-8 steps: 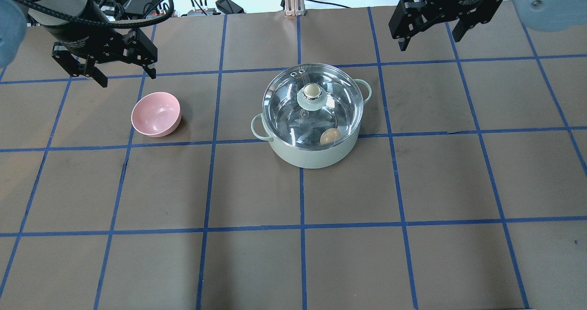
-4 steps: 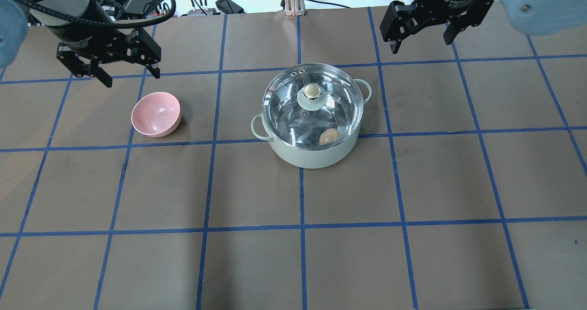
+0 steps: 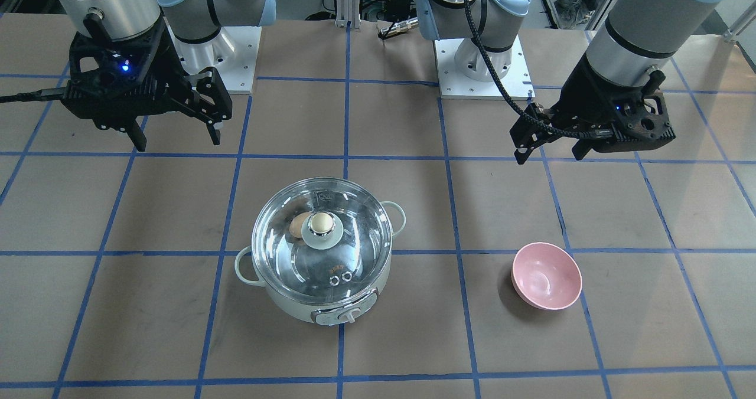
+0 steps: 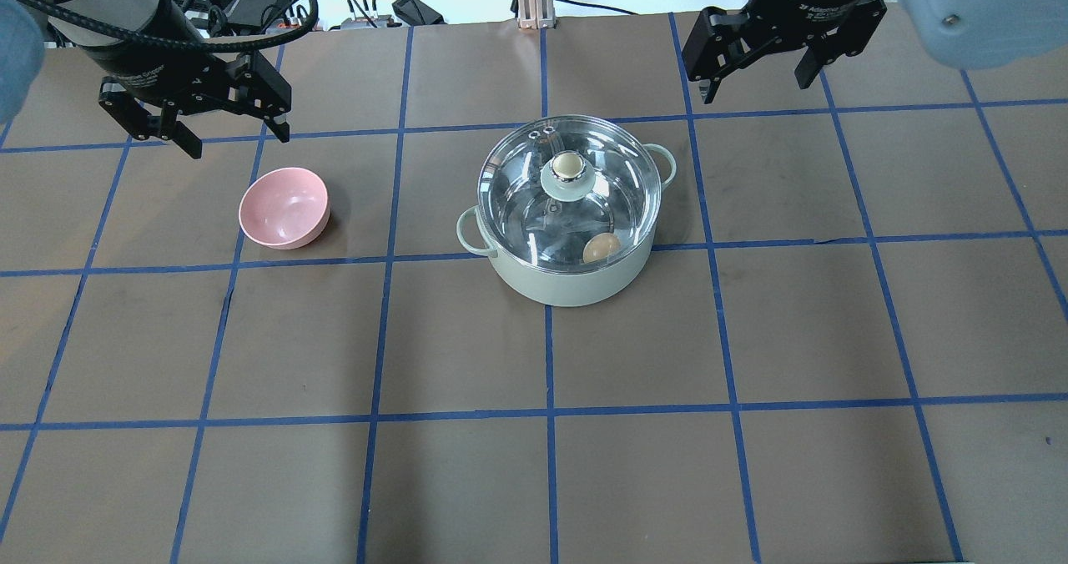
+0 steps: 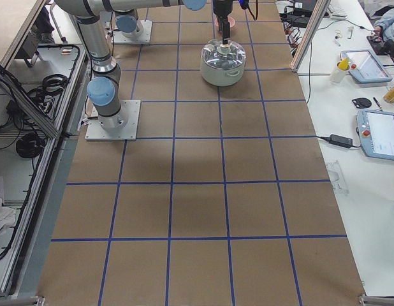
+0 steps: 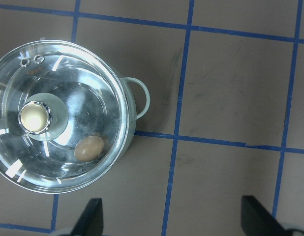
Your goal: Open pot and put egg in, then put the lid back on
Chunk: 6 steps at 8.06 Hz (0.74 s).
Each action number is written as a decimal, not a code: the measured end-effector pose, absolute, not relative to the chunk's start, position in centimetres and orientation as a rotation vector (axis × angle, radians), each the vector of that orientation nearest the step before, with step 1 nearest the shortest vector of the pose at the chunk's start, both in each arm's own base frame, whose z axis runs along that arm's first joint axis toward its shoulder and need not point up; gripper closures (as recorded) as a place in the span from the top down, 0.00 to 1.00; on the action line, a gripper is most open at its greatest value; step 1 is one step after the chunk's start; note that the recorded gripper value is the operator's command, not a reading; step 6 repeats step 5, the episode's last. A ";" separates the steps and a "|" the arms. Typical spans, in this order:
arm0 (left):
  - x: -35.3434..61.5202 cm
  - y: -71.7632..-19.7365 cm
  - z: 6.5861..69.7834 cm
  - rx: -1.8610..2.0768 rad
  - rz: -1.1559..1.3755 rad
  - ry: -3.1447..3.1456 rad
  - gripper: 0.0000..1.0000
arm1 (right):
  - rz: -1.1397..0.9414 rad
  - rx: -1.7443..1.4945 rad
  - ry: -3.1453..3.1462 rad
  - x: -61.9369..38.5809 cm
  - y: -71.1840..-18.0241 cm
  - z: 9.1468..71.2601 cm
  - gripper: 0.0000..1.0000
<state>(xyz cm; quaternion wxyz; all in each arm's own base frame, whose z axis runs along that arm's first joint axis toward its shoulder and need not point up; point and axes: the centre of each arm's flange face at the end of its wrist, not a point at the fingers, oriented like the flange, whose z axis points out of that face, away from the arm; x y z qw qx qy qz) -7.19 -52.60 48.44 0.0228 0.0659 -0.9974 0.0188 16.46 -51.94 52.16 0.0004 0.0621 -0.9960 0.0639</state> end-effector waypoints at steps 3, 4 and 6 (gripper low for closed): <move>-7.2 -52.4 48.7 0.204 0.065 -3.089 1.00 | 0.203 0.198 -3.137 16.6 -52.0 52.0 1.00; -7.2 -52.4 48.8 0.204 0.068 -3.089 1.00 | 0.204 0.198 -3.138 16.6 -52.0 52.0 1.00; -7.2 -52.4 48.8 0.204 0.070 -3.090 1.00 | 0.204 0.197 -3.138 16.6 -52.0 52.0 1.00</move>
